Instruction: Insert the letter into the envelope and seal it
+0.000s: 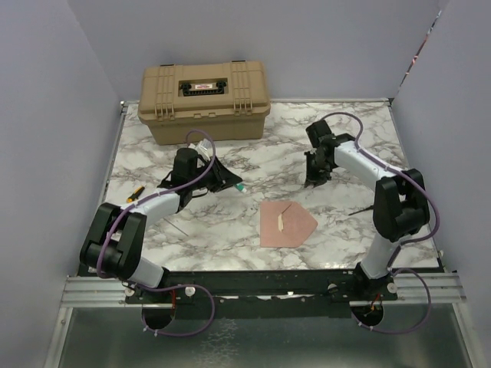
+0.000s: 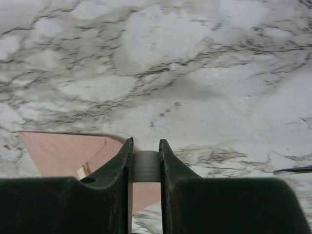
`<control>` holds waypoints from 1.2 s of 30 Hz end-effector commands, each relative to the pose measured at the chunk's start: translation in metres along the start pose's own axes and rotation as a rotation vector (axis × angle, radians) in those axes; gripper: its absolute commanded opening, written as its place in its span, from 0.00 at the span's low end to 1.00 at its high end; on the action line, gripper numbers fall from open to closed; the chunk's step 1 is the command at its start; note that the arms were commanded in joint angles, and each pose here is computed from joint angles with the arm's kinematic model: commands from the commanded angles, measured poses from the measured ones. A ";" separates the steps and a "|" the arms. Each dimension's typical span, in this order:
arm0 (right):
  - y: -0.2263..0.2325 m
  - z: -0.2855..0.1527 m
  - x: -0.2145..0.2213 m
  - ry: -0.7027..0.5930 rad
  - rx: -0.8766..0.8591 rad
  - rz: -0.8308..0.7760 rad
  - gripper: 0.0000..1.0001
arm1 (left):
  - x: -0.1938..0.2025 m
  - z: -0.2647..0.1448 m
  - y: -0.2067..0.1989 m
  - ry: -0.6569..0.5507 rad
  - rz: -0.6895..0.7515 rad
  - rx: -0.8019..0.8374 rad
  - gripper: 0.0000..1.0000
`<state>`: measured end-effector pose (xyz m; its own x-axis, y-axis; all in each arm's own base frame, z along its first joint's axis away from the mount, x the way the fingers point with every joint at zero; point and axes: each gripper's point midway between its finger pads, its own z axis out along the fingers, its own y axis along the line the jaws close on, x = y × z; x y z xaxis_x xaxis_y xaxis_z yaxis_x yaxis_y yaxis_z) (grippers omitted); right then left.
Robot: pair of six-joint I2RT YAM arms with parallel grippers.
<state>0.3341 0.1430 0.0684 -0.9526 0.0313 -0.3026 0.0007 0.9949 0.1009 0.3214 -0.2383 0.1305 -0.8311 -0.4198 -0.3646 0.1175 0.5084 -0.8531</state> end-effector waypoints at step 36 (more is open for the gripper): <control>-0.054 0.031 0.030 0.217 0.034 0.000 0.46 | 0.017 0.006 0.005 0.053 0.071 -0.059 0.00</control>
<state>0.3137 0.1005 0.0166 -0.9975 -0.0054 -0.0703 -0.0121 0.9954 0.0947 0.3083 -0.2455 0.1155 -0.8540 -0.3472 -0.3876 0.1337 0.5734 -0.8083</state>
